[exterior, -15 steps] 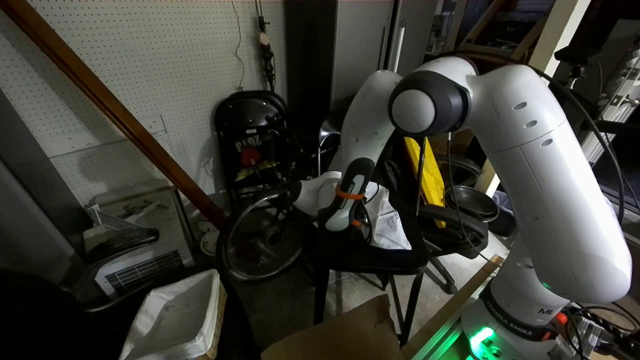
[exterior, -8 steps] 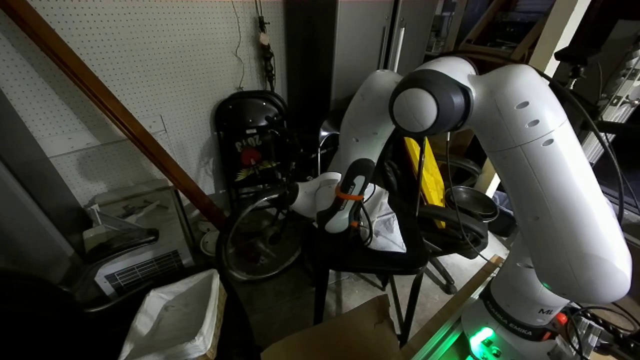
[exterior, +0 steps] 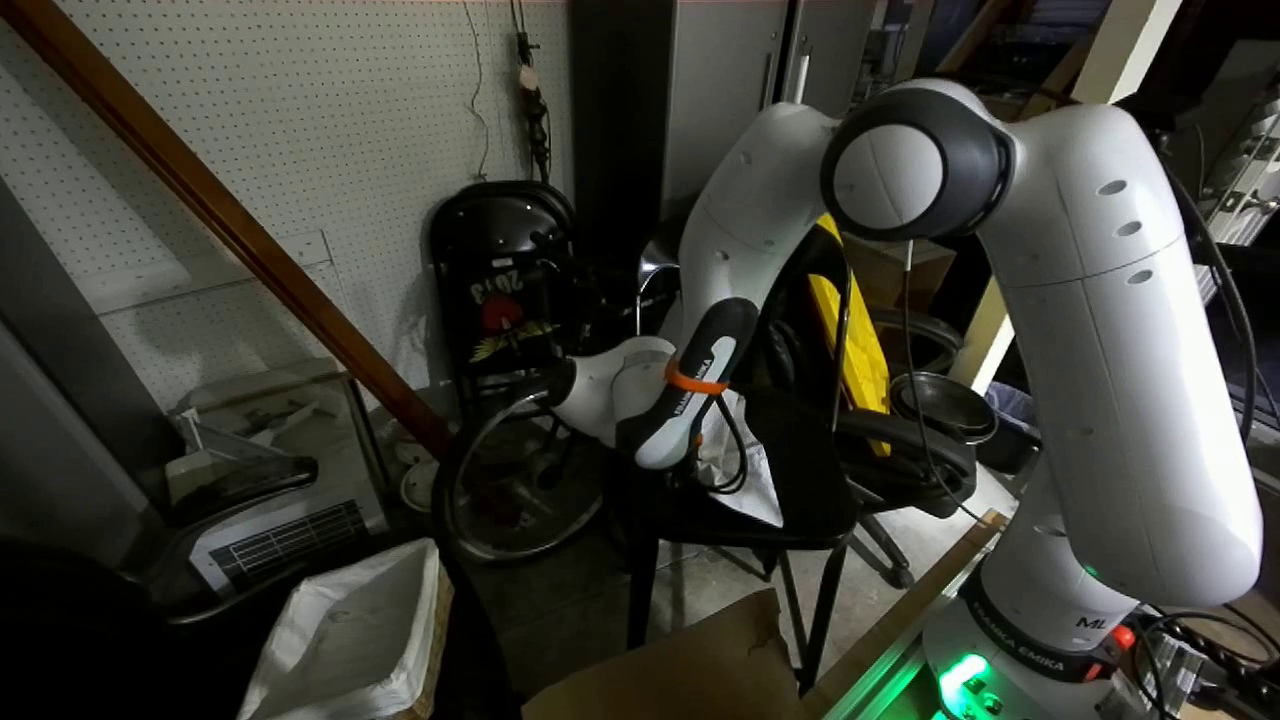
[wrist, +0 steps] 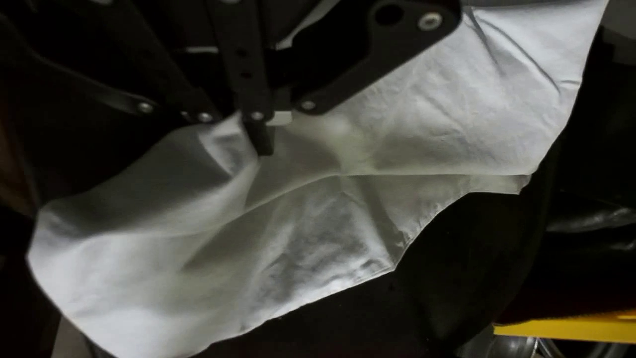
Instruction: Put the white towel on the seat then fold the towel twice.
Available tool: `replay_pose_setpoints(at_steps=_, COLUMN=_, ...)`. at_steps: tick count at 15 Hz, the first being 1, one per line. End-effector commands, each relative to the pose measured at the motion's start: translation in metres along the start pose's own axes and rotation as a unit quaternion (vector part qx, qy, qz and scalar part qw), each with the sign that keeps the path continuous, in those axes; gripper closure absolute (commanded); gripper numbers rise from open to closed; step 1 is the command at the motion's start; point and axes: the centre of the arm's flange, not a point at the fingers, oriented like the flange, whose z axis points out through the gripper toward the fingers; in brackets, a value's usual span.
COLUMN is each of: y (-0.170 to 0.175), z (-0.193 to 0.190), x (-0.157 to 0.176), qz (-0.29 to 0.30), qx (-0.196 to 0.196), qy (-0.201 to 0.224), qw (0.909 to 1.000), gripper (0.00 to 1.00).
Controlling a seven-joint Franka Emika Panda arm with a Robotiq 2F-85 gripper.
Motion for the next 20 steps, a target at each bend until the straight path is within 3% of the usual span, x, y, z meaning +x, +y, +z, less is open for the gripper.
replay_pose_setpoints(at_steps=1, y=-0.007, z=-0.024, x=-0.040, qz=-0.083, qx=0.050, qy=0.007, qw=0.9953, gripper=0.99)
replay_pose_setpoints(at_steps=5, y=-0.012, z=-0.034, x=-0.069, qz=-0.174, qx=0.091, qy=-0.003, qw=0.9805, gripper=0.99)
replay_pose_setpoints(at_steps=8, y=0.001, z=-0.028, x=-0.086, qz=-0.215, qx=0.130, qy=-0.053, qw=0.9665, gripper=0.99)
replay_pose_setpoints(at_steps=10, y=0.024, z=-0.021, x=-0.095, qz=-0.216, qx=0.129, qy=-0.078, qw=0.9646, gripper=0.99)
replay_pose_setpoints(at_steps=14, y=0.075, z=-0.008, x=-0.092, qz=-0.195, qx=0.071, qy=-0.115, qw=0.9714, gripper=0.99)
replay_pose_setpoints(at_steps=17, y=0.105, z=0.006, x=-0.070, qz=-0.211, qx=0.015, qy=-0.122, qw=0.9697, gripper=0.99)
replay_pose_setpoints(at_steps=20, y=0.124, z=0.017, x=-0.047, qz=-0.239, qx=-0.048, qy=-0.102, qw=0.9644, gripper=0.99)
